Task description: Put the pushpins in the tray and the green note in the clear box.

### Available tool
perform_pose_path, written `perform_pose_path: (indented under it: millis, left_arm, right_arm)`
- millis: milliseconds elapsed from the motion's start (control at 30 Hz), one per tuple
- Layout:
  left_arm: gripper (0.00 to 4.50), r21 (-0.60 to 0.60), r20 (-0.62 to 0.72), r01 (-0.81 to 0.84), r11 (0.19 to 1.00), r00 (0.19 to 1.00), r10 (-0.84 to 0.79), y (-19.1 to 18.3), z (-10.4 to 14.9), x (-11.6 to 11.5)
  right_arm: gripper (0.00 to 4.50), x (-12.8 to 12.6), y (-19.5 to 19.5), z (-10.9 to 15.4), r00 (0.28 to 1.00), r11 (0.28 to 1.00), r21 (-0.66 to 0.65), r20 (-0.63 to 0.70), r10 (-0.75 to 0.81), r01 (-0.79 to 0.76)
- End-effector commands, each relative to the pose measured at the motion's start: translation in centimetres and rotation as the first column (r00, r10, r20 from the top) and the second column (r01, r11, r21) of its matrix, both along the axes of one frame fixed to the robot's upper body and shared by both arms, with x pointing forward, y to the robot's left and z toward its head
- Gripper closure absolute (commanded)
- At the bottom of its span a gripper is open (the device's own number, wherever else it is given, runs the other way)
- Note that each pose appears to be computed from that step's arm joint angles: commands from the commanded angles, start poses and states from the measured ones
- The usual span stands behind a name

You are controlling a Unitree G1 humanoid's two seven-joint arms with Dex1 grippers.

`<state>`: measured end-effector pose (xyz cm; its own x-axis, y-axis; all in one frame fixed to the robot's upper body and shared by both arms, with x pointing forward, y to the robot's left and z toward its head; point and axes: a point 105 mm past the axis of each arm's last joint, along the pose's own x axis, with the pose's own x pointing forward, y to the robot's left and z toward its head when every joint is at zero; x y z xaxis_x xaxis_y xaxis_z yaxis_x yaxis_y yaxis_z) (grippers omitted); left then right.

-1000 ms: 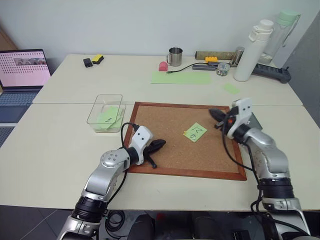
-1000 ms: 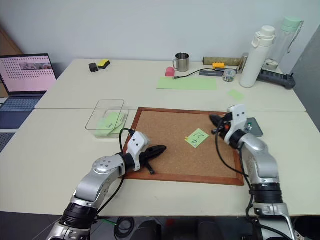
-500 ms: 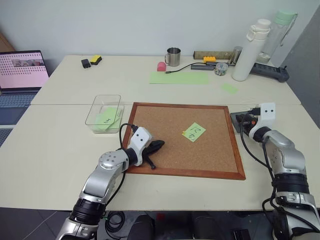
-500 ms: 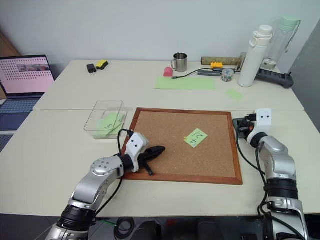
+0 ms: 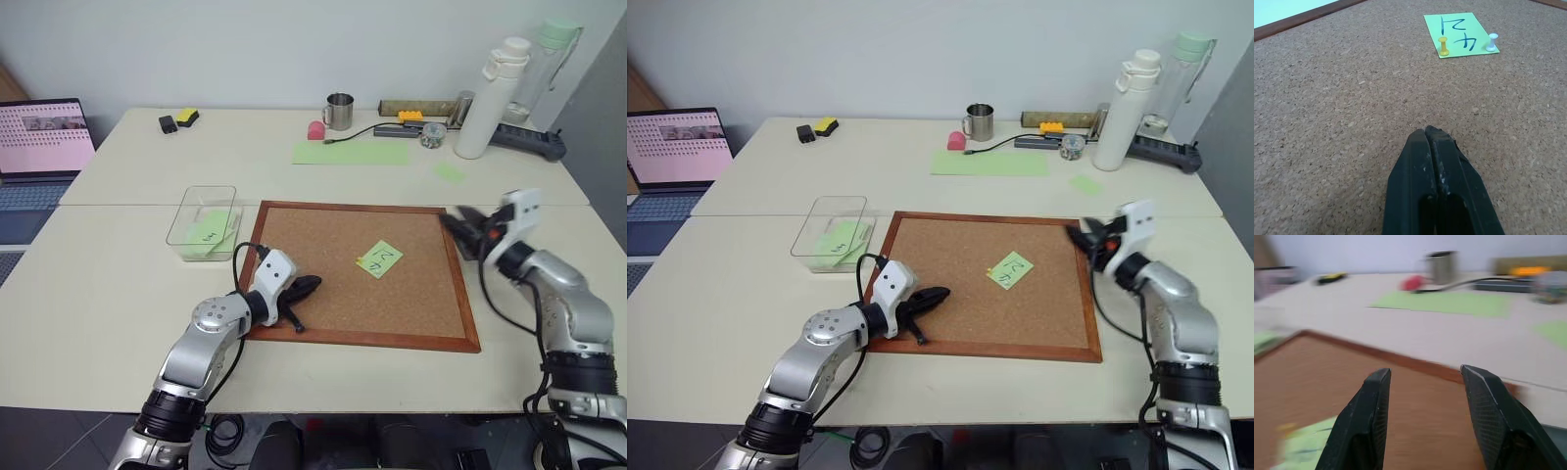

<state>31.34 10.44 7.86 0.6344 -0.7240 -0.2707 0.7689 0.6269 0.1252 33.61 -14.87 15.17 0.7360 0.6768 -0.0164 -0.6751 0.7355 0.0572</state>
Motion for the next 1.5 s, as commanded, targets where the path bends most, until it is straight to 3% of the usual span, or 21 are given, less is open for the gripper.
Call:
perform_pose_path:
  millis: [33,233,500,867,933,1233,1500]
  left_arm:
    - [4.5,0.03,-0.035,-0.01,1.0,0.999,0.011,0.6,-0.8,0.0]
    - [4.5,0.032,-0.036,-0.003,0.999,0.999,0.004,0.5,-0.8,-0.4]
    - [4.5,0.032,-0.039,-0.003,0.999,0.999,0.004,0.5,-0.8,-0.5]
    - [4.5,0.022,-0.042,-0.006,1.0,0.999,0.007,0.3,-0.8,-0.8]
    - [4.5,0.021,-0.043,-0.007,1.0,0.999,0.008,0.3,-0.8,-0.8]
    - [4.5,0.026,-0.049,-0.008,1.0,0.999,0.009,0.4,-0.8,-0.6]
    - [4.5,0.033,-0.051,0.009,0.999,0.999,-0.007,0.3,-0.8,-0.4]
  right_arm:
    - [2.14,-2.5,3.8,-1.3,0.985,0.985,-0.044,-0.034,0.167,-0.168]
    - [2.14,-2.3,5.2,-4.8,0.986,0.985,-0.094,-0.093,0.138,-0.147]
    - [2.14,-0.9,5.4,-5.8,0.991,0.987,-0.122,-0.098,0.095,-0.106]
    - [4.16,-0.3,5.1,-5.6,0.994,0.989,-0.12,-0.076,0.083,-0.091]
    - [4.48,-0.3,5.1,-5.3,0.994,0.99,-0.108,-0.064,0.087,-0.093]
    - [4.48,-0.9,5.3,-0.4,0.99,0.99,0.065,0.076,0.119,-0.124]
    - [4.48,0.1,2.0,2.0,0.993,0.991,0.133,0.105,-0.045,0.031]
